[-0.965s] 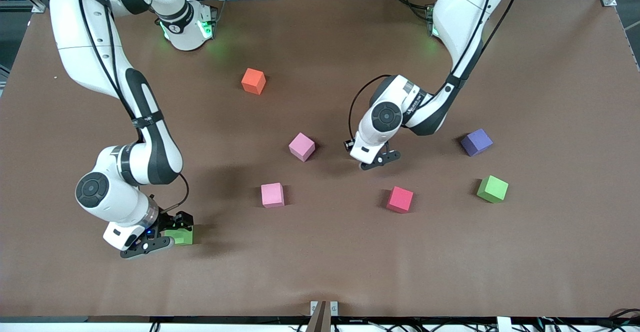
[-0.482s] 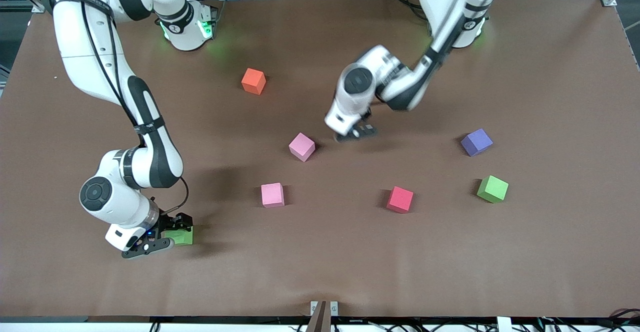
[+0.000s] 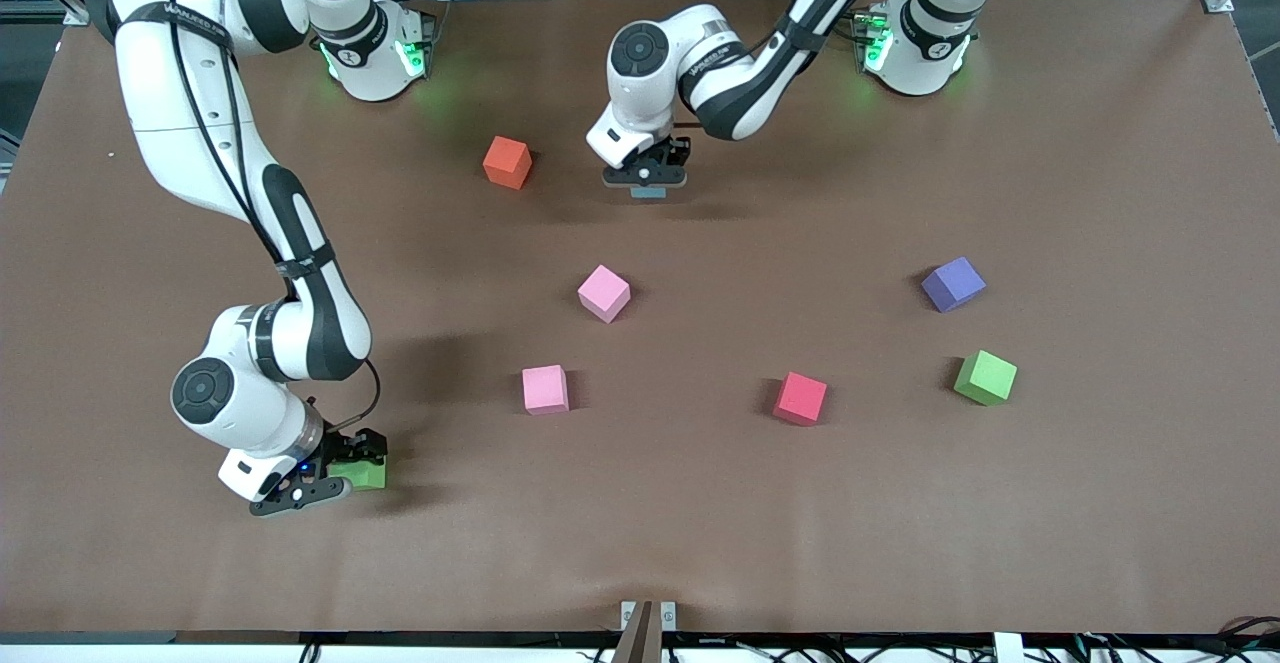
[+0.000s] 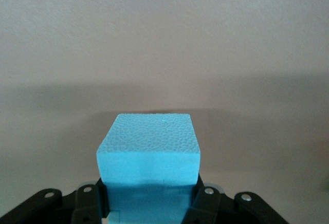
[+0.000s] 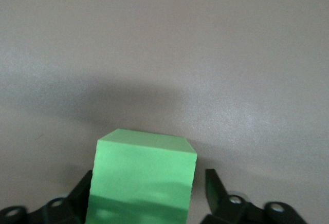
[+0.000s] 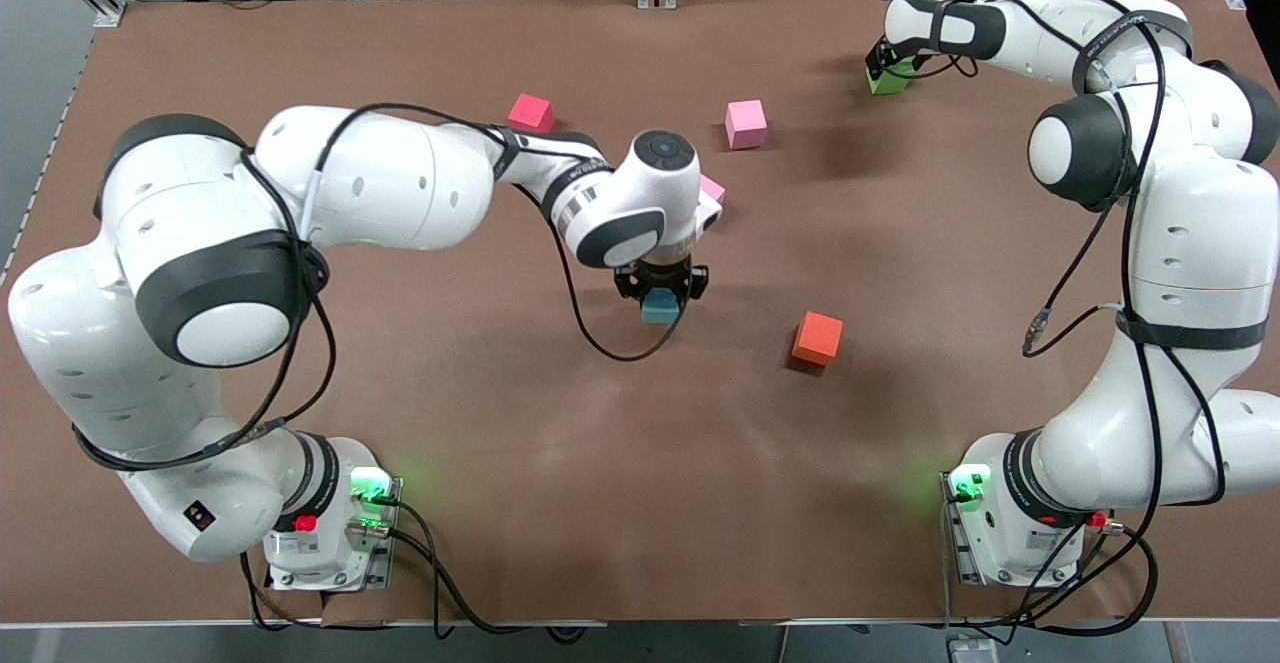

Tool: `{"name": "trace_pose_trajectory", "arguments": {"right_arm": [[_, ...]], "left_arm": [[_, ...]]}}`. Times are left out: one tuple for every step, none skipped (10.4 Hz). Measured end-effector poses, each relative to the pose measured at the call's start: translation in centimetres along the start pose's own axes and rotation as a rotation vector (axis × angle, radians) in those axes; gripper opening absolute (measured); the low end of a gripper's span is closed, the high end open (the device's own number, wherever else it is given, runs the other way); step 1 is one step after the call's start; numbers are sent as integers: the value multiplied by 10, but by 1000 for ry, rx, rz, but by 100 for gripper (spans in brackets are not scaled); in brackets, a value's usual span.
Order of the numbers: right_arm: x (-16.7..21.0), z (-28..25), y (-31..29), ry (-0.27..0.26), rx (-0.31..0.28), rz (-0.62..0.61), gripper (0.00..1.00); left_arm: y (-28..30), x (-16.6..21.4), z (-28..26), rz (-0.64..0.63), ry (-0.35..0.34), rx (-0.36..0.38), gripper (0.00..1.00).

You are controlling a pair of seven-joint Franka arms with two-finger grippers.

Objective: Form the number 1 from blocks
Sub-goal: 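Lower the cyan block with the left gripper while the right carries green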

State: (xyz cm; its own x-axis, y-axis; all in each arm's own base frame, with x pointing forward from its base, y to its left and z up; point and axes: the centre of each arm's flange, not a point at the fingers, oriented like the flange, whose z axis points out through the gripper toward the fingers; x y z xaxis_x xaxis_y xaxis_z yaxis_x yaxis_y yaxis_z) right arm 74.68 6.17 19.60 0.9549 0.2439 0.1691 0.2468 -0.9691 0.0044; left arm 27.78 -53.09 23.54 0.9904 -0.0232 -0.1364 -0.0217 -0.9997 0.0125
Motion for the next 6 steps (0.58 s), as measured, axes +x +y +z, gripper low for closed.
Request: {"name": "trace_pose_trajectory", "arguments": {"right_arm": [[0, 1, 0, 3, -1, 3, 69], [1, -1, 2, 6, -2, 6, 63], [1, -1, 5, 3, -2, 9, 63], [0, -4, 6, -22, 5, 11, 63], [-1, -13, 6, -69, 18, 12, 63], [-2, -29, 5, -111, 30, 11, 63]], "left_arm": [[6, -11, 11, -4, 2, -10, 56], [12, -20, 23, -18, 1, -17, 56], [16, -26, 32, -29, -1, -22, 56], [19, -32, 39, -35, -5, -21, 56], [21, -38, 44, -47, -8, -19, 56], [24, -45, 48, -59, -10, -14, 56]]}}
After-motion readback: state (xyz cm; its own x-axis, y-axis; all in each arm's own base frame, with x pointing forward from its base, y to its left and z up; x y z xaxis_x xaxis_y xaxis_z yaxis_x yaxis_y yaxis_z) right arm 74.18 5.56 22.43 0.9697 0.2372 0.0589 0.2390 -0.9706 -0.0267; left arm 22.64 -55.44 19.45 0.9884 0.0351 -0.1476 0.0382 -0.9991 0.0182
